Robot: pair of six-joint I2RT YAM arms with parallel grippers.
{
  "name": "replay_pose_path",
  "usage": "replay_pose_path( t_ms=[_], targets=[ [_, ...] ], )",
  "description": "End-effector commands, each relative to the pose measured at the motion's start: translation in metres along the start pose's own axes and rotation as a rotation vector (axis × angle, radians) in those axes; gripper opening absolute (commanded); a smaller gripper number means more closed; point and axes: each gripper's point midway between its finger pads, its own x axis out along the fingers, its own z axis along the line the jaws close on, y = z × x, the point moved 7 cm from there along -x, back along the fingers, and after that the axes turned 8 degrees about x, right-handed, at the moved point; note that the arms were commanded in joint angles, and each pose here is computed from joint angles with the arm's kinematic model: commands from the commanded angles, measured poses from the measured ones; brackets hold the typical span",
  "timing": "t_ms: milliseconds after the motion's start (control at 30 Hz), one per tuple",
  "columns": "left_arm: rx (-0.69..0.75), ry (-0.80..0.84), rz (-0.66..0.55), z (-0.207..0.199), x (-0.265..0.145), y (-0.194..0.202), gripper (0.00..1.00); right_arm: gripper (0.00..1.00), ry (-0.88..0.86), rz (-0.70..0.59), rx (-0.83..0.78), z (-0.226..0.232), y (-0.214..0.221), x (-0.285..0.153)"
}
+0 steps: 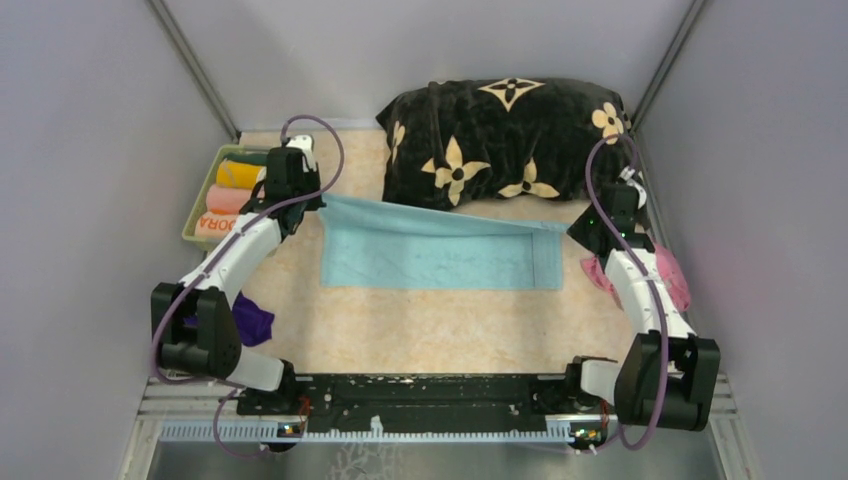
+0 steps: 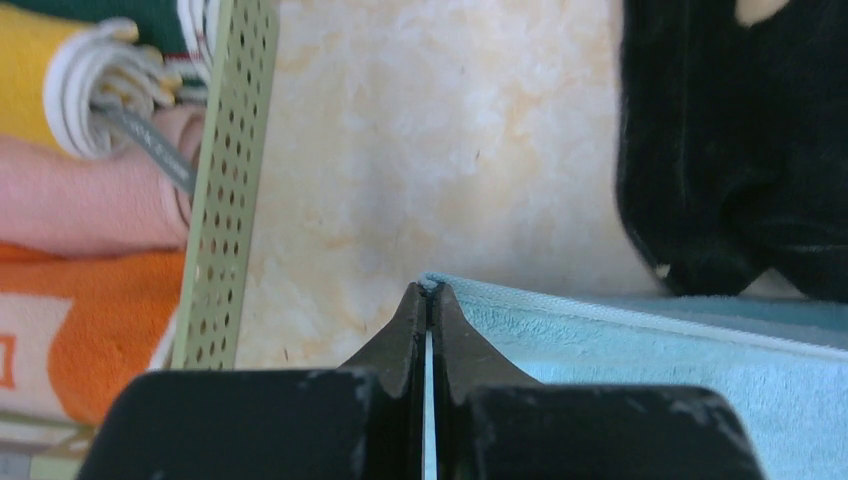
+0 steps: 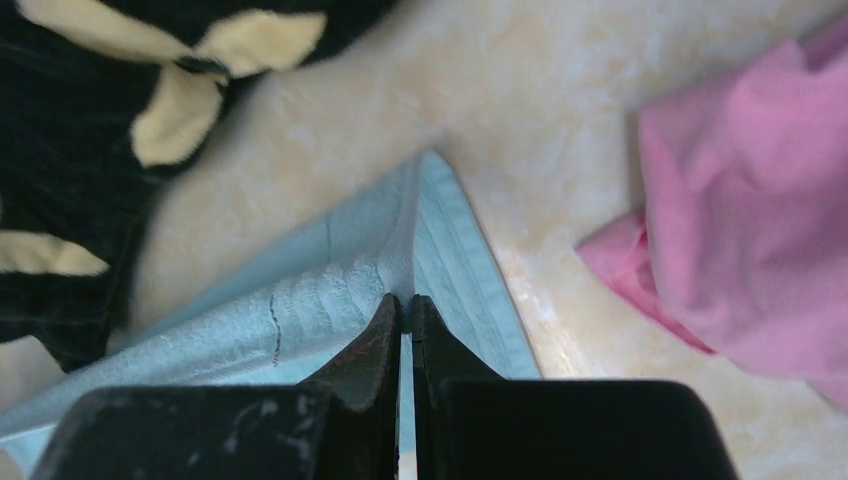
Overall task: Roll the towels
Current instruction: Fold the towel at the center of the board.
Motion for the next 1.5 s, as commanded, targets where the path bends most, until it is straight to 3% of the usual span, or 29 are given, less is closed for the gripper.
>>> replay_pose_path(
  t_ms=[0, 367, 800, 1100, 1467],
  targets=[
    [0.071, -0.044, -0.166, 0.013, 0.011, -0.04, 0.0, 0.0, -0.029, -0.17, 0.025, 0.025, -0.052, 0.003],
    [0.131, -0.047, -0.222, 0.012, 0.027, -0.031, 0.0, 0.0, -0.033, -0.219, -0.013, 0.035, -0.073, 0.011],
    [0.069, -0.03, -0.244, 0.023, 0.03, -0.019, 0.0, 0.0, -0.097, -0.223, -0.005, 0.046, -0.094, 0.022],
    [0.075, 0.011, -0.312, 0.019, 0.025, -0.02, 0.0, 0.0, -0.161, -0.155, -0.013, 0.054, -0.089, 0.029],
    [0.012, 0.03, -0.299, 0.016, -0.004, 0.016, 0.0, 0.0, -0.045, -0.138, 0.036, 0.021, -0.057, 0.006]
  ],
)
